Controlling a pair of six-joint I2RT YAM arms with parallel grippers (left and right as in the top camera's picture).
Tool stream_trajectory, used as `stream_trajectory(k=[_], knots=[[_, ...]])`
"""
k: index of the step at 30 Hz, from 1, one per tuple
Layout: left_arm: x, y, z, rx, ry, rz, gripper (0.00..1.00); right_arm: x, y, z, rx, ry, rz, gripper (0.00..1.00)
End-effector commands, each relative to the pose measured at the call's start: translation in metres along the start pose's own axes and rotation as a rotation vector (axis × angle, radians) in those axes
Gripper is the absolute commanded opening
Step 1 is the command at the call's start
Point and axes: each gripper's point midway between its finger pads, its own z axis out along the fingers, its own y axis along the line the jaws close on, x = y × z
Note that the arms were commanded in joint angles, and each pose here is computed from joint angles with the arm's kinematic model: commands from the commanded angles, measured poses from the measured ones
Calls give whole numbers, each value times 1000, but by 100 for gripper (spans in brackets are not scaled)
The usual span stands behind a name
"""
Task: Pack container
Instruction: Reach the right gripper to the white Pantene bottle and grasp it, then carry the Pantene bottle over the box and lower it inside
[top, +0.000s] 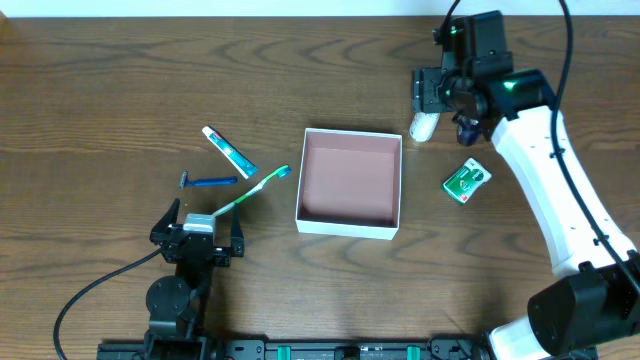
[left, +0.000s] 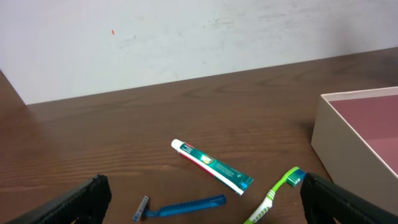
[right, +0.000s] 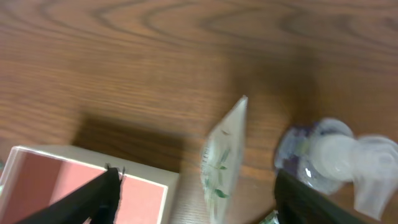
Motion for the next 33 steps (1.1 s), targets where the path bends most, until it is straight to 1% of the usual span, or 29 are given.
stream_trajectory(k=[1,5,9,13,17,22,25,26,27,33], knots=[[18,-1,1,1,54,15,98,-4,-17,0,134,-21,84,68],[18,-1,1,1,54,15,98,2,-19,5,146,1,102,62],[18,-1,1,1,54,15,98,4,-19,13,150,12,100,60],[18,-1,1,1,54,15,98,6,-18,23,150,25,98,52],[18,-1,1,1,54,15,98,8,-18,32,154,39,100,39],[18,-1,1,1,54,15,98,7,-18,36,153,33,100,27],[18,-1,1,1,54,15,98,4,-17,36,150,22,101,12],[18,-1,1,1,54,15,98,3,-17,36,149,18,101,3],[18,-1,1,1,54,15,98,3,-17,36,148,16,102,1],[18,-1,1,1,54,15,98,0,-16,34,145,5,88,1]])
